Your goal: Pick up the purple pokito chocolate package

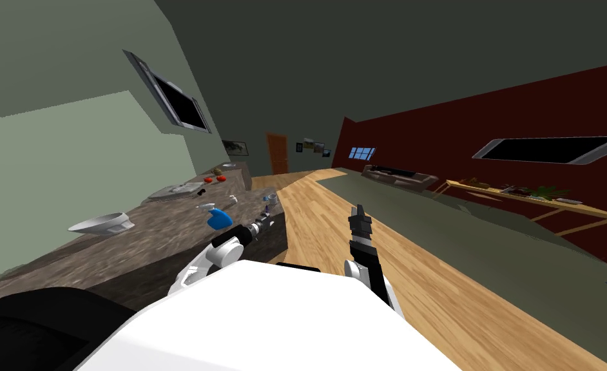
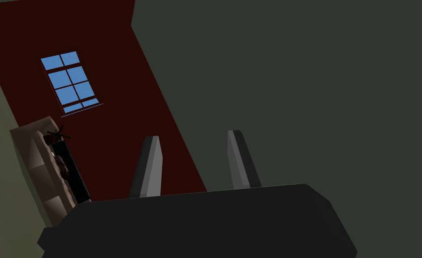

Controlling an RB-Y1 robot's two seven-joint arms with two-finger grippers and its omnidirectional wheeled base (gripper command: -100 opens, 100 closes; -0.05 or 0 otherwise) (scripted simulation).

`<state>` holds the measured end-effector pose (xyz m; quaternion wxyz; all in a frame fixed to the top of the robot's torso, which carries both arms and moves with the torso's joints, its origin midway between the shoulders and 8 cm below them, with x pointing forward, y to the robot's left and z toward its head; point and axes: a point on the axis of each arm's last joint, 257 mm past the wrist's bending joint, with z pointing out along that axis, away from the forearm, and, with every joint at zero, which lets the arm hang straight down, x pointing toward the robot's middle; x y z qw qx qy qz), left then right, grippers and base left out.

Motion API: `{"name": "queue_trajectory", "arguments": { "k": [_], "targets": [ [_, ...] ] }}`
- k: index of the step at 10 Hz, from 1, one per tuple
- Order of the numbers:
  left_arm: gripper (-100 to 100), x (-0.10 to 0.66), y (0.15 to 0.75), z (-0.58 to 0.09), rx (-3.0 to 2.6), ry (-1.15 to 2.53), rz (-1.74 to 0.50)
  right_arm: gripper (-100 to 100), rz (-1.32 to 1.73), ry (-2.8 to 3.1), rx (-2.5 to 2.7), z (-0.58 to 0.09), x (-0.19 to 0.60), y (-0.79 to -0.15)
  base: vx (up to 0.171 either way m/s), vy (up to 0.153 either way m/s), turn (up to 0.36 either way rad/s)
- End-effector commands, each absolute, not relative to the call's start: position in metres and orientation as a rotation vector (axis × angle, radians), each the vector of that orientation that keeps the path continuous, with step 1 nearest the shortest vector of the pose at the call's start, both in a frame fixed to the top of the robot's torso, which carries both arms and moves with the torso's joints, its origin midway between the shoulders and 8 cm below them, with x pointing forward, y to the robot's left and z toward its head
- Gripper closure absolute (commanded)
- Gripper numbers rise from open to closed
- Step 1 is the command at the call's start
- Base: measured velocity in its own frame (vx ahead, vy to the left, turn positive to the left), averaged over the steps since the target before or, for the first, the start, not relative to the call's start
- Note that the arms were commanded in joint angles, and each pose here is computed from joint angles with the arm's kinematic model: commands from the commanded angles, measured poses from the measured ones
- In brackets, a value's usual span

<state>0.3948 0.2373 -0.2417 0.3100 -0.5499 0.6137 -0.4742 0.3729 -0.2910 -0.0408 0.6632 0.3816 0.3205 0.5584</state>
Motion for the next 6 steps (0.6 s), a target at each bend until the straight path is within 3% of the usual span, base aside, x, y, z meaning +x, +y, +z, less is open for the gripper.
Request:
{"name": "queue_trajectory", "arguments": {
  "k": [1, 6],
  "targets": [
    [-100, 0.389, 0.237, -0.255, -1.477, 1.678, -1.222, 0, 1.262, 0.724, 0.862, -0.041, 0.373, -0.291, -0.001, 0.014, -0.092],
    [-100, 0.372, 0.239, -0.284, -1.523, 1.849, -1.131, 0, 1.262, 0.724, 0.862, -0.041, 0.373, -0.291, 0.002, 0.01, -0.092]
  ]
}}
